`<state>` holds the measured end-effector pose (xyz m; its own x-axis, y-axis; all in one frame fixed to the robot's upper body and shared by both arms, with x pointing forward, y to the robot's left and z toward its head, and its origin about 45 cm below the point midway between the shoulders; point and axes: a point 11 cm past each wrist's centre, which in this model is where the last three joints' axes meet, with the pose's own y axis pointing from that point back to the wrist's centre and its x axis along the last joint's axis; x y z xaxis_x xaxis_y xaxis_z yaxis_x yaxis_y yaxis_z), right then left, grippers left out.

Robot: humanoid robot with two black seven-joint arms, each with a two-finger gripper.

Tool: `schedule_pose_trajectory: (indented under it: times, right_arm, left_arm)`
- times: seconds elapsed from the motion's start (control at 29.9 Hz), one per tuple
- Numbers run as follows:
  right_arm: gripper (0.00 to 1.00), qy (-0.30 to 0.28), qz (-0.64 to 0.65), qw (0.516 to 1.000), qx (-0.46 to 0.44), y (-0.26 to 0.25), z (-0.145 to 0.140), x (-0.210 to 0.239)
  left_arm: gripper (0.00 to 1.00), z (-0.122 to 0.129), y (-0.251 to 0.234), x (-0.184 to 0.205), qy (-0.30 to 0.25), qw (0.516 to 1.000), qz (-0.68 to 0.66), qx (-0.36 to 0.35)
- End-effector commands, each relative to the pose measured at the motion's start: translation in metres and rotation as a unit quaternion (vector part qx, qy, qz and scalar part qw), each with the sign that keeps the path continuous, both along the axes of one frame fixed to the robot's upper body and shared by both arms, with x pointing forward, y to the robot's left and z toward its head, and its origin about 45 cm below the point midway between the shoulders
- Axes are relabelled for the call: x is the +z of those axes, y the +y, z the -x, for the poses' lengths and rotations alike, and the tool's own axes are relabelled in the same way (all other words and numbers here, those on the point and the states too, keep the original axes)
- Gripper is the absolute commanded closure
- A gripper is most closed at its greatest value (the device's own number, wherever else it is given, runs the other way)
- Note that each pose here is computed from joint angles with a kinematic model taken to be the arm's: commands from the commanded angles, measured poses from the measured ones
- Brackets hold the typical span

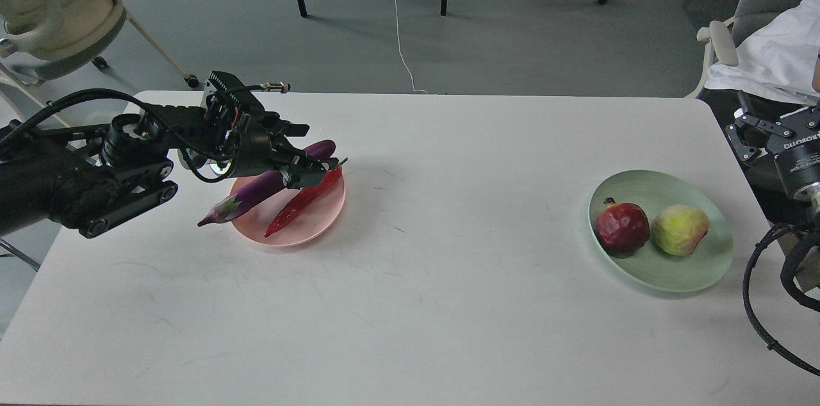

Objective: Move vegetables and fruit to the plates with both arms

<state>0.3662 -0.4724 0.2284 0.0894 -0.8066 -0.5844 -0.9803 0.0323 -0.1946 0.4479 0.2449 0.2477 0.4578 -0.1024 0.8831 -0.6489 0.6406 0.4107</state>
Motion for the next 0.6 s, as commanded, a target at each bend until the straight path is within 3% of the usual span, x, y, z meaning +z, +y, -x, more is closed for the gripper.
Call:
schedule_pose_trajectory:
  times: [0.0,0.07,0.23,0.43,0.57]
  right_arm:
    - [0.02,-0.013,-0.004,1.000,-0.009,-0.006,-0.002,0.010]
    - [0.02,-0.023,-0.004,1.000,-0.001,0.000,-0.012,0.020]
    - [0.02,-0.053,-0.007,0.999,0.009,0.010,-0.030,0.042]
    - [0.01,-0.081,-0.025,0.996,0.016,0.023,-0.047,0.060]
    - [0.01,-0.079,-0.076,0.994,0.013,0.030,-0.051,0.054]
  left_arm:
    - [0.02,-0.017,0.002,0.040,0.015,0.982,0.174,0.076]
    - [0.02,-0.024,0.004,0.056,0.035,0.955,0.270,0.116]
    - [0.02,-0.038,0.017,0.087,0.103,0.834,0.504,0.198]
    - [0.02,-0.048,0.024,0.103,0.157,0.693,0.665,0.231]
    - [0.02,-0.049,0.050,0.091,0.184,0.579,0.756,0.245]
